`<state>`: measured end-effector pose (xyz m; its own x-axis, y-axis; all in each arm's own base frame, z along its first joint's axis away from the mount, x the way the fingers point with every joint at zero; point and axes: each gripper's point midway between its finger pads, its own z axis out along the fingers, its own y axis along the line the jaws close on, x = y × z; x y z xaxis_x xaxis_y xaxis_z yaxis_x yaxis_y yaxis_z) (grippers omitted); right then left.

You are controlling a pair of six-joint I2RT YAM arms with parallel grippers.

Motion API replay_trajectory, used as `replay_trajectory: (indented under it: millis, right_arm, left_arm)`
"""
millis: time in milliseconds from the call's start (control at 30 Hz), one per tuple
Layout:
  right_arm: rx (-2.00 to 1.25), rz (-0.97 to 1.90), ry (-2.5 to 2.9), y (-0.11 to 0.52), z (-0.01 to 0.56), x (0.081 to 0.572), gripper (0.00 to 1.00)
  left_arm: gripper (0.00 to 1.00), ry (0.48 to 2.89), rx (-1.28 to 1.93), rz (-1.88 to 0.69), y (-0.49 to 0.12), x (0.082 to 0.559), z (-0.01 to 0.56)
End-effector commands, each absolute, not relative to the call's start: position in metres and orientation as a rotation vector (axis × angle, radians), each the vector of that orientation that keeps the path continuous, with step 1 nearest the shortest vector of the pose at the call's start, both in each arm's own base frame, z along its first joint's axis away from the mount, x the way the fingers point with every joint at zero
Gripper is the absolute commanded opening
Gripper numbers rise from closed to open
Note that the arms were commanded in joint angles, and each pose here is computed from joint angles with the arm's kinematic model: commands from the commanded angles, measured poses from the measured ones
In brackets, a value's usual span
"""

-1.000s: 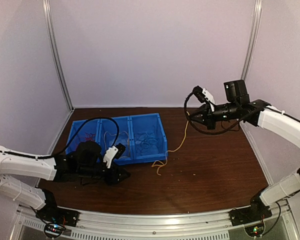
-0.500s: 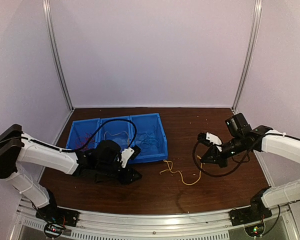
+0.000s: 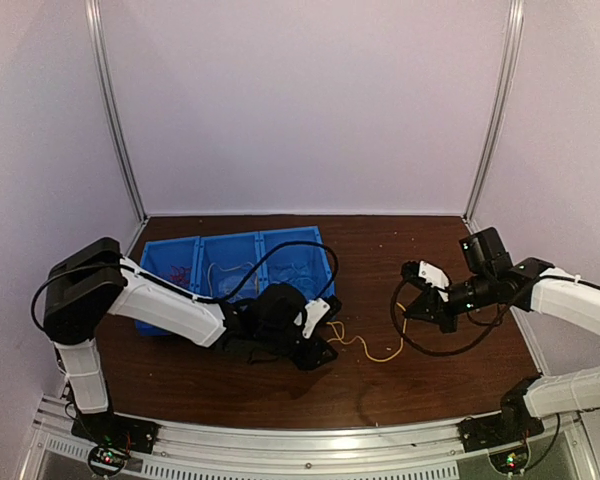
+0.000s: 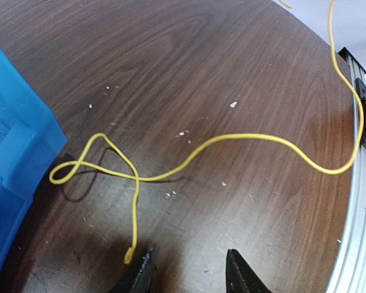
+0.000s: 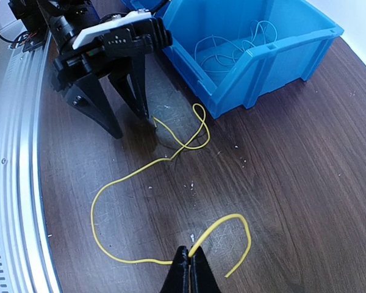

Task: Untangle the cables

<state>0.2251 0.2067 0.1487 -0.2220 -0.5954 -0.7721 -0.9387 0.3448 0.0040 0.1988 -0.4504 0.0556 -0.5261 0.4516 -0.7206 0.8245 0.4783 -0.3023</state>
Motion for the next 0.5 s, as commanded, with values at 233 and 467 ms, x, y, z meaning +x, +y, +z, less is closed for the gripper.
replay_trajectory:
  millis: [233, 467]
  right_arm:
    - [-1.299, 0.623, 1.899, 0.204, 0.155, 0.231, 0.00]
    - [-1.288, 0.617, 1.903, 0.202, 0.155, 0.233, 0.00]
  left_arm:
    - [0.13, 2.177, 1.076, -0.729, -0.455, 0.219, 0.035]
    - [0.11, 2.138, 1.086, -0.735, -0.444, 0.214, 0.059]
